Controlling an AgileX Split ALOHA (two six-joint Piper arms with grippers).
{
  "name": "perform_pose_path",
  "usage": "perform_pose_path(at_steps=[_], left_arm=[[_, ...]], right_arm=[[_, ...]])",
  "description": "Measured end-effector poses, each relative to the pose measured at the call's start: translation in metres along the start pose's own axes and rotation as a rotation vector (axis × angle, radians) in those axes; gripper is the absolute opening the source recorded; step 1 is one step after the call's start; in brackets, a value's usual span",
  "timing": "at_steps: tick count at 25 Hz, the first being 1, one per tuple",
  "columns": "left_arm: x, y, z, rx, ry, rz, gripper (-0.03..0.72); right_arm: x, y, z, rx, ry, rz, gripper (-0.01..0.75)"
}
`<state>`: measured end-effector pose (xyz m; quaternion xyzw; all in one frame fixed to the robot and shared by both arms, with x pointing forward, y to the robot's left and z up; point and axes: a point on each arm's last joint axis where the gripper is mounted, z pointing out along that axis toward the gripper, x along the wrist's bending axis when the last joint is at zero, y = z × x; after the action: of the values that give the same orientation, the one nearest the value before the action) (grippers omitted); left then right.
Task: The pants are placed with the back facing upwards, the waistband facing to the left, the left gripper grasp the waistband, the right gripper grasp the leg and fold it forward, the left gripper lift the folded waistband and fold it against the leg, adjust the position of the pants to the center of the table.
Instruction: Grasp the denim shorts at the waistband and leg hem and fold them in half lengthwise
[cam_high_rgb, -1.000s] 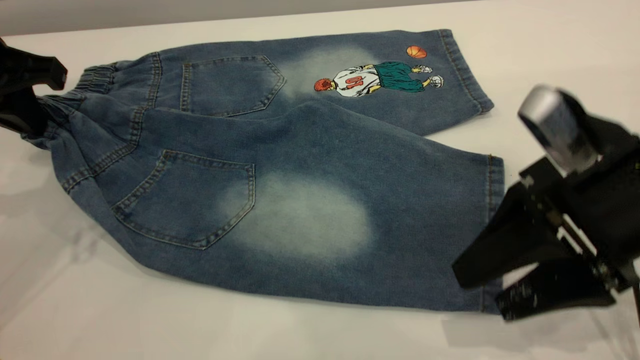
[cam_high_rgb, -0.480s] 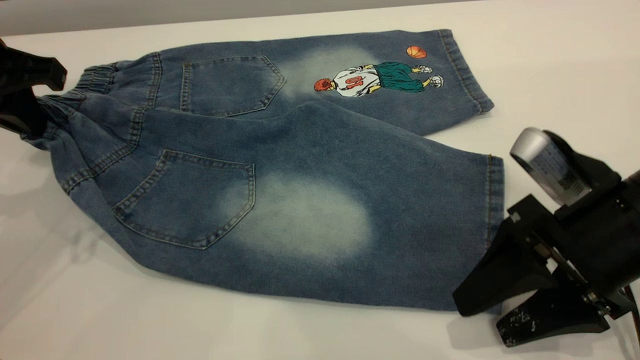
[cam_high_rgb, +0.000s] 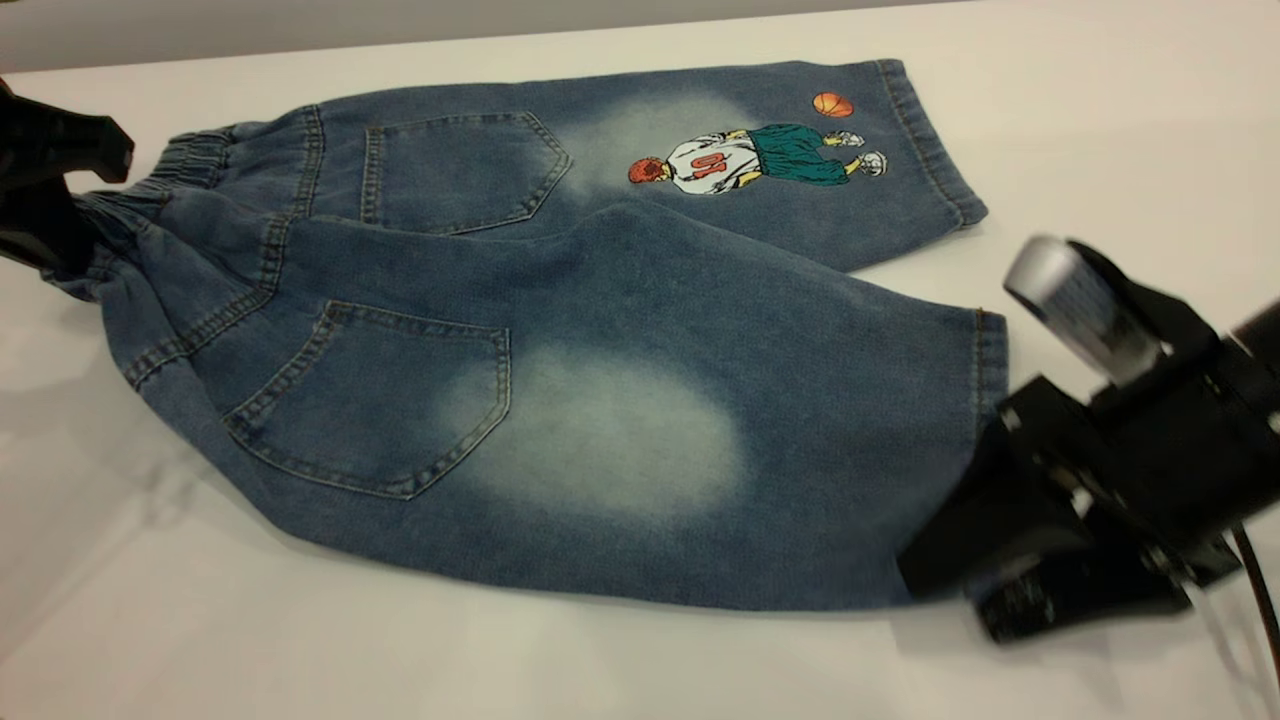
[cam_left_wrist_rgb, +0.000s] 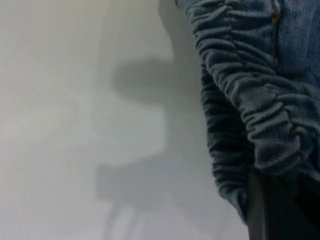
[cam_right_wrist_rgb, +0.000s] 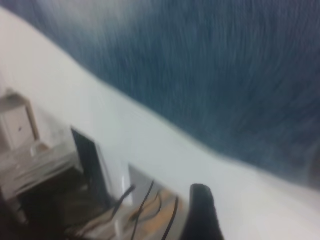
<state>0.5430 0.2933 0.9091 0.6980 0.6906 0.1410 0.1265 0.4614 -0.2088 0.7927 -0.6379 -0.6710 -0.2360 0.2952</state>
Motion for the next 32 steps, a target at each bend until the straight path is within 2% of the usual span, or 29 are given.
perform_pose_path(at_steps=[7,16,19,21,27,29,32], left_arm=[[0.0,0.0,0.0,0.001,0.0,0.001,0.078],[0.0,0.0,0.0,0.002,0.001,0.002,0.078],[0.0,0.0,0.0,0.001,0.0,0.002,0.078],[0.0,0.0,0.0,0.001,0.0,0.002,0.078],[0.0,0.0,0.0,0.001,0.0,0.002,0.078],[0.0,0.0,0.0,0.002,0.001,0.002,0.078],[0.0,0.0,0.0,0.002,0.0,0.001,0.078]], right_arm=[[0.004,0.019,-0.001,-0.103,0.024,-0.064,0.456],[0.009,0.022,-0.002,-0.119,0.073,-0.106,0.444],[0.015,0.019,-0.003,-0.092,0.14,-0.121,0.388],[0.016,0.017,-0.003,-0.069,0.15,-0.121,0.326],[0.016,0.016,-0.003,-0.054,0.145,-0.127,0.094],[0.016,0.016,-0.003,-0.055,0.145,-0.126,0.074],[0.016,0.016,-0.003,-0.057,0.146,-0.124,0.099]])
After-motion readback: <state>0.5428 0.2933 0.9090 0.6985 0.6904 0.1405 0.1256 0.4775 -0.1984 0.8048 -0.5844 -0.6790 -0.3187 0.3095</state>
